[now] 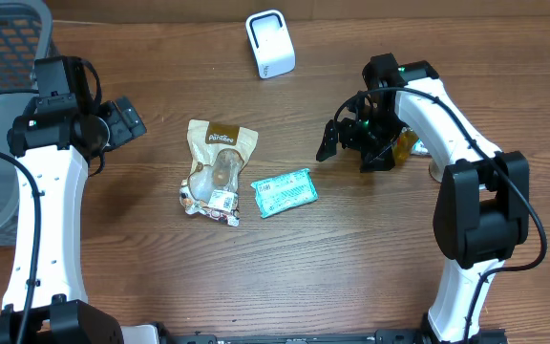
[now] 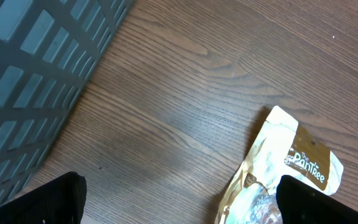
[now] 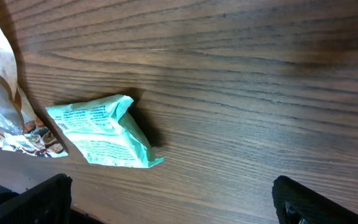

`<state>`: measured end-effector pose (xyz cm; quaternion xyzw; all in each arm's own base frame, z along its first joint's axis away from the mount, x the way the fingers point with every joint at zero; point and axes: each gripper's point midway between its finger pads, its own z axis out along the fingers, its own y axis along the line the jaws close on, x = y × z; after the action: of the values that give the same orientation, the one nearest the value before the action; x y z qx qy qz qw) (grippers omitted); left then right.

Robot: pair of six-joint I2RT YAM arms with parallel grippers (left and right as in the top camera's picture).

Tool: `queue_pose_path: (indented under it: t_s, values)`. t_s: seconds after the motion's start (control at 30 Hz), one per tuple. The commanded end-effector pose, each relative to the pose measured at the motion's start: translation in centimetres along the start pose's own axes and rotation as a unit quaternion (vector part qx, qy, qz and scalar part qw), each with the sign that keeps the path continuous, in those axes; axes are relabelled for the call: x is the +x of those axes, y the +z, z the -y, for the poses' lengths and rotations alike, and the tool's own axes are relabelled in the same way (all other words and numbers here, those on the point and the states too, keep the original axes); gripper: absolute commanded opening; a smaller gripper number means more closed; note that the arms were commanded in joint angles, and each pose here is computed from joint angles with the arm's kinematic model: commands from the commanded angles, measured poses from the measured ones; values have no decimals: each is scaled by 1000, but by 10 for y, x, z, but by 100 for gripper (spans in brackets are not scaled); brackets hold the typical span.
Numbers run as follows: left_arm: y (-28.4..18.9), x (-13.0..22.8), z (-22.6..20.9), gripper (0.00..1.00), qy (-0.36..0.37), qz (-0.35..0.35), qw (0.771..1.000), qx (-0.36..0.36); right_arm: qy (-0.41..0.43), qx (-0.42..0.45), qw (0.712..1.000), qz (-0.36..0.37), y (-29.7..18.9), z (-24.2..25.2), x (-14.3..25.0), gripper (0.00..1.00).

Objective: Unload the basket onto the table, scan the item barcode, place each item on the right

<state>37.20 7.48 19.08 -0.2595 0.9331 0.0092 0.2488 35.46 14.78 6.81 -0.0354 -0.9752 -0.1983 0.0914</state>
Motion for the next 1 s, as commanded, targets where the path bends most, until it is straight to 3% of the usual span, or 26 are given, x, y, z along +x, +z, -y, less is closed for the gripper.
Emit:
queue_pose_path:
  t_s: [0.0, 0.67, 0.97]
  values:
    - [-4, -4, 0, 99, 5, 8, 1000, 1, -10, -7, 1000, 5, -4, -6, 3, 100]
    - [-4, -4, 0, 99, 5, 8, 1000, 1, -34, -45, 998, -10, -21, -22, 22, 96]
    - [-4, -4, 0, 100, 5, 8, 1000, 1, -42, -41, 998, -30, 28, -25, 36, 92]
